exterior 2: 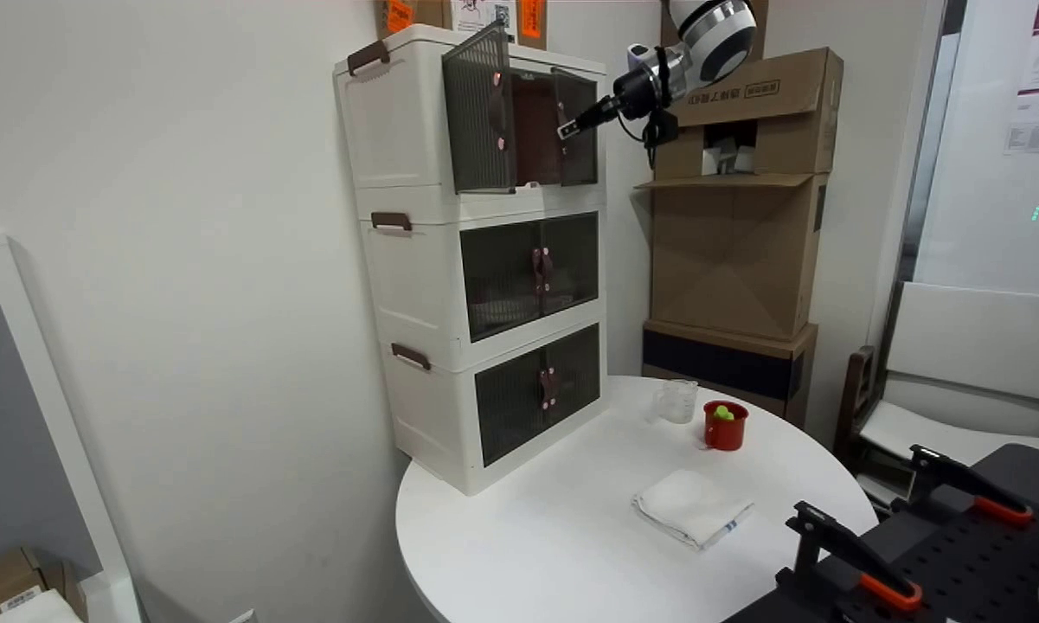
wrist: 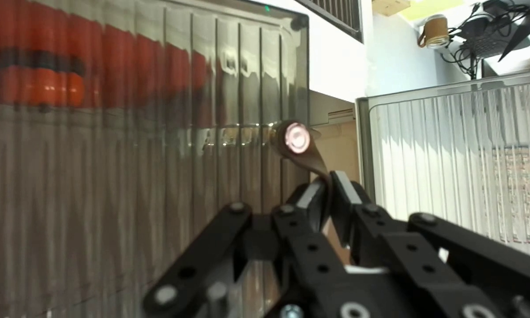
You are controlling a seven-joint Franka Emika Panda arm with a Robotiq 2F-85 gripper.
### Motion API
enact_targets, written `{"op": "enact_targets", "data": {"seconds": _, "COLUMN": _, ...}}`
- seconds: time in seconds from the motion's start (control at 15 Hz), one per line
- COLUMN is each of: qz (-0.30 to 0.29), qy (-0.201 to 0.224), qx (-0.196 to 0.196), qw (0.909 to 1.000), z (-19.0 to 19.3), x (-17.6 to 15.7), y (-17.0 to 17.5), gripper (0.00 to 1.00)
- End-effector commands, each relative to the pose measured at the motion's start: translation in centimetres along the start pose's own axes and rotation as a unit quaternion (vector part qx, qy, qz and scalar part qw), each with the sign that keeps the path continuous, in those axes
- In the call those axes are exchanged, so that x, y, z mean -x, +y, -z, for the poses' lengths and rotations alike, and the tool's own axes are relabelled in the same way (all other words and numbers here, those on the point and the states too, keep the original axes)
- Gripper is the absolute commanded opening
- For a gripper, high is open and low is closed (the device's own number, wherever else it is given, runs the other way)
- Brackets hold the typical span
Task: Open the doors to the compartment
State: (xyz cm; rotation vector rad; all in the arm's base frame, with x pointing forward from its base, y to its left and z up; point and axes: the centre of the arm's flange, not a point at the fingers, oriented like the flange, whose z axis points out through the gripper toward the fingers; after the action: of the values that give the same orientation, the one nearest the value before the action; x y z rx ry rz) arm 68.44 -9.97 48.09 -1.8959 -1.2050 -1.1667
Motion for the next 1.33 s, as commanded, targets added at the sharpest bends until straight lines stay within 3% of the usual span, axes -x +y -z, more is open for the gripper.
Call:
{"op": "enact_targets", "data": {"seconds": 0.0, "qz": -0.007, "qy": 0.024, "qx": -0.003, "qw": 0.9997, "z": 0.0, "x": -0.1, "y": -5.8, "gripper": 0.26}}
{"op": "enact_targets", "data": {"seconds": 0.33, "qz": -0.020, "qy": 0.031, "qx": 0.056, "qw": 0.9978, "z": 2.3, "x": -1.1, "y": -7.4, "gripper": 0.63}}
{"op": "enact_targets", "data": {"seconds": 0.67, "qz": -0.004, "qy": 0.027, "qx": 0.131, "qw": 0.9911, "z": 5.4, "x": -4.1, "y": -9.7, "gripper": 0.99}}
{"op": "enact_targets", "data": {"seconds": 1.0, "qz": -0.020, "qy": 0.053, "qx": 0.215, "qw": 0.9751, "z": 7.9, "x": -10.5, "y": -12.3, "gripper": 1.00}}
{"op": "enact_targets", "data": {"seconds": 1.27, "qz": -0.043, "qy": 0.007, "qx": 0.263, "qw": 0.9638, "z": 8.2, "x": -17.4, "y": -14.8, "gripper": 1.00}}
